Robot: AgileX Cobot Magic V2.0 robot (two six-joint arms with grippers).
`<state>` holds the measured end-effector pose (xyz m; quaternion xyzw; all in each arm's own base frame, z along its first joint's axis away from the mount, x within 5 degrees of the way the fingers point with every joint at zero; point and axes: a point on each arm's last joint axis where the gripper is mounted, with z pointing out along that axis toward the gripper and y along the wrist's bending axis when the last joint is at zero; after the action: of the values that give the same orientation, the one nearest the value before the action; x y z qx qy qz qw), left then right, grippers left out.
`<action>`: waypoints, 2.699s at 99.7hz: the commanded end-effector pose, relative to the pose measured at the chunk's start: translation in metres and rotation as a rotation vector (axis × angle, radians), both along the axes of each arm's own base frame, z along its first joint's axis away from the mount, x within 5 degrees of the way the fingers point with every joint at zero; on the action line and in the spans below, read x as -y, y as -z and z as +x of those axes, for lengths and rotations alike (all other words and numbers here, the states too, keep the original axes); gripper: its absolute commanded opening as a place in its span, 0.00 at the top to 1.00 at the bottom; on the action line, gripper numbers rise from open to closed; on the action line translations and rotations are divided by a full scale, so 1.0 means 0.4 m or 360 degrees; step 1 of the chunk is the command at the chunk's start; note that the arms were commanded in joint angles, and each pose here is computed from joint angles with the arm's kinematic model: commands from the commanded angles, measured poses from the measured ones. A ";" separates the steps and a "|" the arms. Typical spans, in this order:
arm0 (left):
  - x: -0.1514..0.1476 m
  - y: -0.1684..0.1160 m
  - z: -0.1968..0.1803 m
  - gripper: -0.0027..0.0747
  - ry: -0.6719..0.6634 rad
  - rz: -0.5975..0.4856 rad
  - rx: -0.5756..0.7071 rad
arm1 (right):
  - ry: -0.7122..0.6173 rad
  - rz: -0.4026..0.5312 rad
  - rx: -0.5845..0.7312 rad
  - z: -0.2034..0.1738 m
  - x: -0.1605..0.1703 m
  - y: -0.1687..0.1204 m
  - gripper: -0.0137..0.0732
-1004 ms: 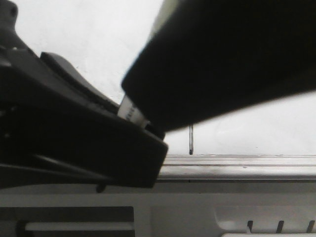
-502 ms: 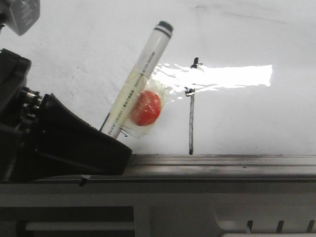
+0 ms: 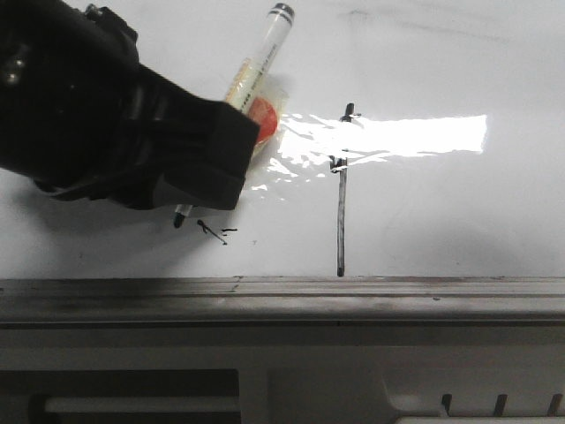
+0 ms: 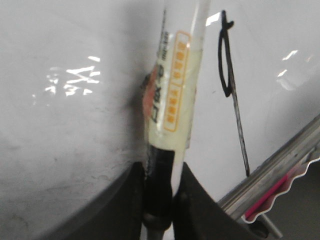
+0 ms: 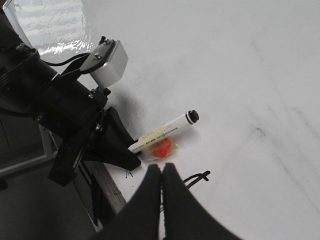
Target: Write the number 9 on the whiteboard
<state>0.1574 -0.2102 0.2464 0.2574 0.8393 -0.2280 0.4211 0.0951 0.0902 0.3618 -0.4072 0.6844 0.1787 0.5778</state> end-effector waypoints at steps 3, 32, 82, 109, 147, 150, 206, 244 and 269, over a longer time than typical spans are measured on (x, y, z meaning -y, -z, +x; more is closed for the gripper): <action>0.002 -0.020 0.015 0.99 -0.0118 -0.0099 -0.0056 | 0.0042 0.0103 0.0085 0.002 0.005 -0.037 0.92; -0.036 -0.017 0.044 0.99 -0.0371 0.0066 0.0064 | 0.0042 0.0103 0.0085 0.002 0.005 -0.037 0.92; -0.031 0.025 0.061 0.73 -0.0434 0.0204 0.0053 | 0.0038 0.0113 0.0072 0.001 0.004 -0.036 0.92; -0.041 0.025 0.066 0.34 -0.0498 0.0236 0.0072 | 0.0041 0.0121 0.0063 0.001 0.004 -0.036 0.92; -0.114 -0.082 -0.086 0.35 -0.0281 -0.0097 0.0193 | 0.0038 0.0075 0.0146 -0.078 0.061 0.032 0.89; -0.131 -0.078 -0.106 0.36 -0.0240 -0.0116 0.0204 | 0.0062 0.0118 0.0168 -0.090 0.072 0.048 0.89; -0.275 -0.092 -0.234 0.99 0.0070 -0.0528 0.0273 | 0.0246 0.0478 0.0568 -0.179 0.163 0.205 0.89; -0.275 -0.092 -0.234 0.99 0.0070 -0.0528 0.0273 | 0.0241 0.0473 0.0561 -0.179 0.162 0.206 0.89; -0.297 -0.085 -0.217 0.99 -0.0029 -0.0419 0.0436 | 0.0241 0.0472 0.0561 -0.179 0.162 0.206 0.89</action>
<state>0.0678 -0.0944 0.2738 0.2191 0.7529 -0.3143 0.5351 0.0260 0.0308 0.2647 -0.3232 0.5958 0.1619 0.7172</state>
